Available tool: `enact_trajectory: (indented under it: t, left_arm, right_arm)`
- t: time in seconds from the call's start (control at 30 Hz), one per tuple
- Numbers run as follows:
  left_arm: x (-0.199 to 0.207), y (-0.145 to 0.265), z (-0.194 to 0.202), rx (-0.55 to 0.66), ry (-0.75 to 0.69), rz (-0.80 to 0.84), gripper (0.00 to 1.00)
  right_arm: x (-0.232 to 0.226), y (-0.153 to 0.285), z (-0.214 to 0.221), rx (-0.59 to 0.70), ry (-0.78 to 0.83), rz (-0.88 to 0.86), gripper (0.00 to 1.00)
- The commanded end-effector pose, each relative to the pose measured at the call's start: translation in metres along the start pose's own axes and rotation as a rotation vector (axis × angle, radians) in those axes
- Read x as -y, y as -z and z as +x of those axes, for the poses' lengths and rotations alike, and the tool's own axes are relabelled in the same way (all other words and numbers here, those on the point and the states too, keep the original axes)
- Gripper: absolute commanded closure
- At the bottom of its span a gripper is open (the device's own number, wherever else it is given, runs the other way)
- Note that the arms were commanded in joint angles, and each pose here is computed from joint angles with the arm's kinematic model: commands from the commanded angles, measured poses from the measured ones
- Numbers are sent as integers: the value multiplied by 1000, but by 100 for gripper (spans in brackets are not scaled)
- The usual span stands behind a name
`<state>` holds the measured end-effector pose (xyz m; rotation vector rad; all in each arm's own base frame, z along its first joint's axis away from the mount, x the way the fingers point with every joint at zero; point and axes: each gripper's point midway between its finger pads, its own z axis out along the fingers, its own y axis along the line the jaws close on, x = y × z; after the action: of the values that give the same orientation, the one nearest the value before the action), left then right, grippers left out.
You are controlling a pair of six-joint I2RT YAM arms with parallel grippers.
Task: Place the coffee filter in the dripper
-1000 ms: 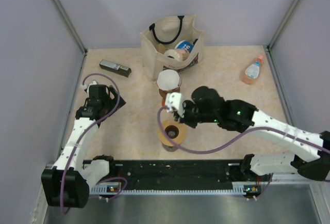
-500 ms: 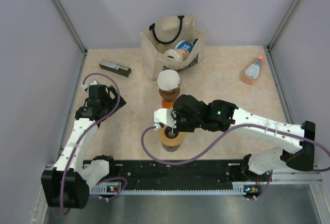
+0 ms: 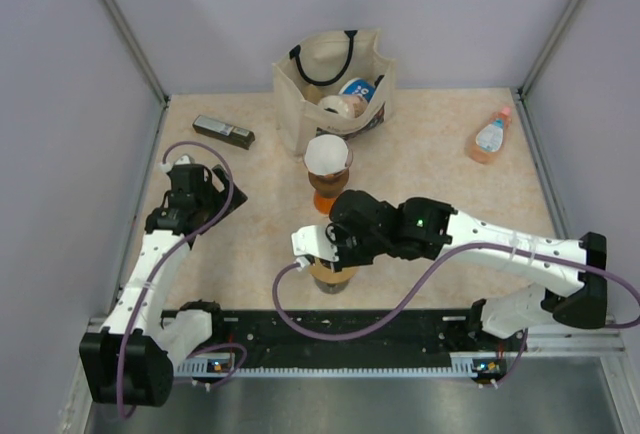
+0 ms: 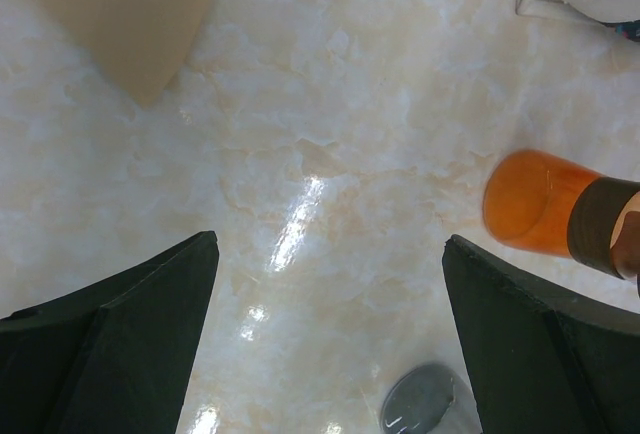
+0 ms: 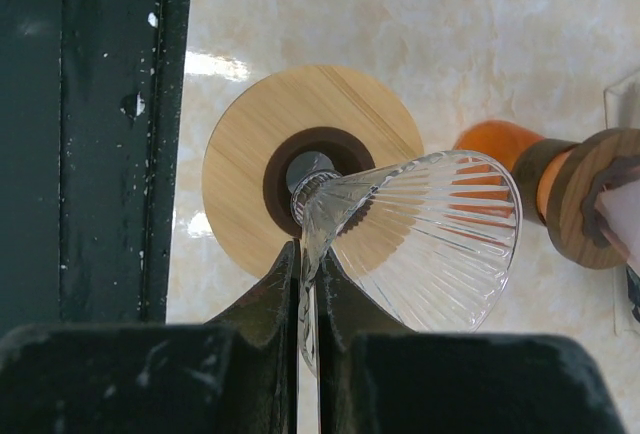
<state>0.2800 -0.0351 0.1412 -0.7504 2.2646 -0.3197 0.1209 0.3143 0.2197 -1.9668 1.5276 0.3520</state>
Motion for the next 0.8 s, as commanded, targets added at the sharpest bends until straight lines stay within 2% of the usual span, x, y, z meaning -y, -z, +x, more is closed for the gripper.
enact_trajectory:
  t: [0.0, 0.2, 0.57, 0.77]
  left_arm:
    - [18, 8, -9, 30, -9, 94, 1]
    - [18, 8, -7, 24, -8, 99, 1]
    - [36, 17, -1, -11, -16, 204, 1]
    - [42, 24, -1, -10, -19, 244, 1]
  right_arm:
    - [1, -9, -11, 1, 50, -5, 100]
    - [-6, -20, -11, -3, 66, -43, 100]
    - [-34, -43, 15, -108, 57, -142, 100]
    - [-28, -39, 14, -113, 47, -104, 73]
